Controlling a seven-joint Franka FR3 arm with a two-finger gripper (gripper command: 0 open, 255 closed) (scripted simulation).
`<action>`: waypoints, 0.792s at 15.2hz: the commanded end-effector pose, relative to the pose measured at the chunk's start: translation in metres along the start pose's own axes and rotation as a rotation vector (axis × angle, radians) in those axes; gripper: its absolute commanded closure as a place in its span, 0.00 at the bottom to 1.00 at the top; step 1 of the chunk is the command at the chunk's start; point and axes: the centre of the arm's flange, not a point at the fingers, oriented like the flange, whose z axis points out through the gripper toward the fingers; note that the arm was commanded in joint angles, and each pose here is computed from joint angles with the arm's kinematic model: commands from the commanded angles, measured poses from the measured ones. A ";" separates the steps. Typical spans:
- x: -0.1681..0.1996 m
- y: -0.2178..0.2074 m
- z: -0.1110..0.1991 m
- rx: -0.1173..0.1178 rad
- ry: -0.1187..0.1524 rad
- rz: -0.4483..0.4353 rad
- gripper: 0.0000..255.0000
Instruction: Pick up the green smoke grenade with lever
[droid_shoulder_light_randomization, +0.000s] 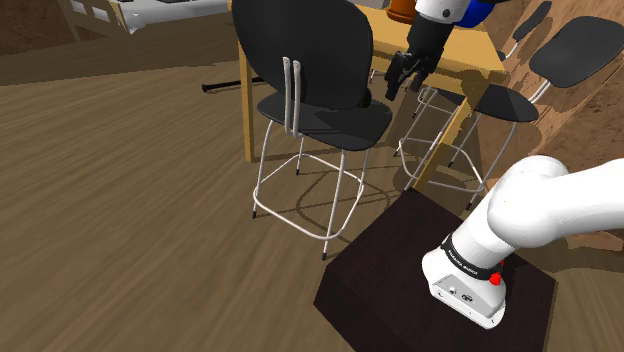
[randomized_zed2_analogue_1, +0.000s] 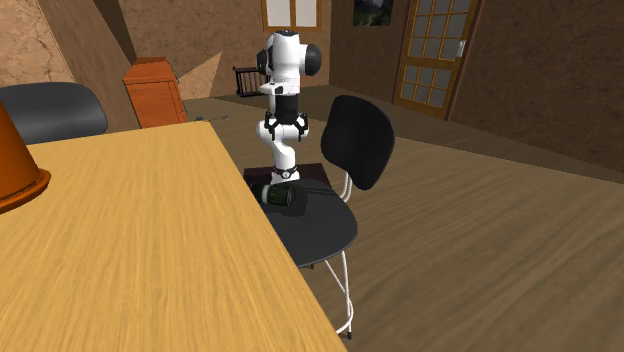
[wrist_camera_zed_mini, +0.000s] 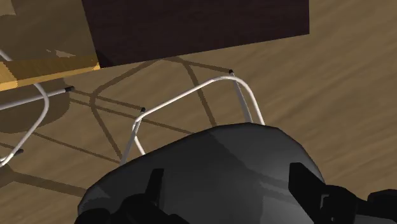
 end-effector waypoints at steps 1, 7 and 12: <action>0.000 0.000 0.000 0.000 0.000 0.000 0.00; 0.057 0.043 0.030 0.003 0.018 -0.470 0.00; 0.115 0.056 0.055 0.005 0.032 -0.862 0.00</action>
